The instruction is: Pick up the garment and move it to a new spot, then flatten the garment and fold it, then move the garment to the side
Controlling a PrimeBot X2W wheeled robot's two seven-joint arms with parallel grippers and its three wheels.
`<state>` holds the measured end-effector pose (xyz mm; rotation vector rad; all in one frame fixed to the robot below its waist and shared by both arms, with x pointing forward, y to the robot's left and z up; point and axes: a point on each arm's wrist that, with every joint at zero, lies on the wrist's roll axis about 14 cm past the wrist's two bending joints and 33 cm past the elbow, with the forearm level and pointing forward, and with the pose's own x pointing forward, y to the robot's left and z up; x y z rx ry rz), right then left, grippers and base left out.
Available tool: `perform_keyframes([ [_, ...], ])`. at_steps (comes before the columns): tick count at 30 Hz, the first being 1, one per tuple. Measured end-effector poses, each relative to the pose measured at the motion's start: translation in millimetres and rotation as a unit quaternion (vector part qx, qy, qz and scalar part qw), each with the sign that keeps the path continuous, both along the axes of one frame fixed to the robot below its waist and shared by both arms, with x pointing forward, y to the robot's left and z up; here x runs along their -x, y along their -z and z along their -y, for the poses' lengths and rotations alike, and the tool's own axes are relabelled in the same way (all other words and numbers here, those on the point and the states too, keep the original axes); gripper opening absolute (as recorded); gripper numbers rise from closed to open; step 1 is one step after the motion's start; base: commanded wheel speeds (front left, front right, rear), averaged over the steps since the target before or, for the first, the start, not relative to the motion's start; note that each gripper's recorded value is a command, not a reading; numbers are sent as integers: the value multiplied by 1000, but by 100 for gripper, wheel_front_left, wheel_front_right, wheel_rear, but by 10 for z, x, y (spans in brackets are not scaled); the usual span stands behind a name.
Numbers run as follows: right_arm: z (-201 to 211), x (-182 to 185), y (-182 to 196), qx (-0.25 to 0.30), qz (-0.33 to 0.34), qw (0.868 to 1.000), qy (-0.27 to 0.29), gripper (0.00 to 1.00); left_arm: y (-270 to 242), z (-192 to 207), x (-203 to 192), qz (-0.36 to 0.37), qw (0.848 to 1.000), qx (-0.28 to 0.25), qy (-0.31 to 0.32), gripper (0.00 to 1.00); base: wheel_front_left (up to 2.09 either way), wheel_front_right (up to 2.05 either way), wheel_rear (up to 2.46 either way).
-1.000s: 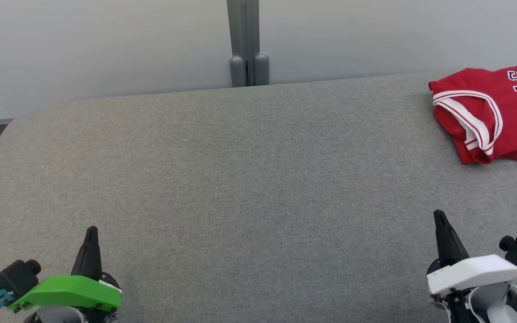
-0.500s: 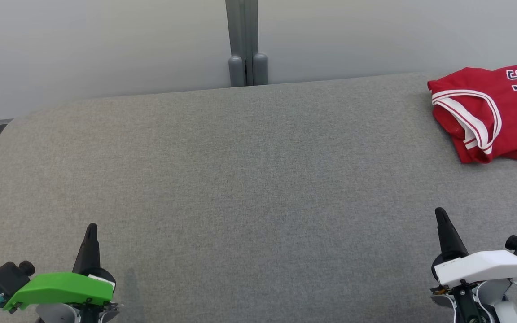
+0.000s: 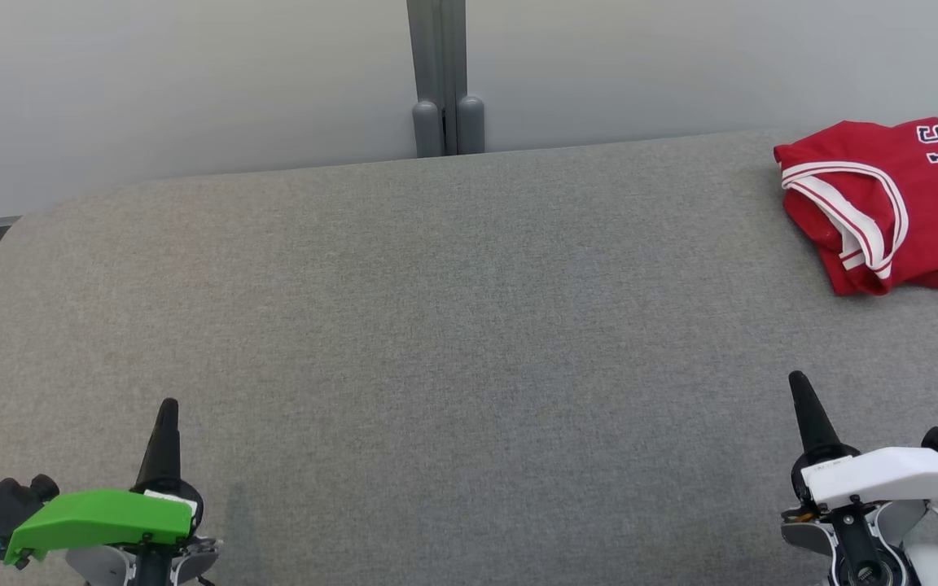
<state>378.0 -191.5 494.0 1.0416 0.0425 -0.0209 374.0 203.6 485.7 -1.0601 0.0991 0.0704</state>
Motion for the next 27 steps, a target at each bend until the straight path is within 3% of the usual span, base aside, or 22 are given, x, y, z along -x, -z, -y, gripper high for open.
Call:
perform_keyframes([
  [27, 41, -47, -36, -129, 3, 992, 6, 0, -68, 28, -62, 20, 992, 124, -6, 0, 0, 0, 0],
])
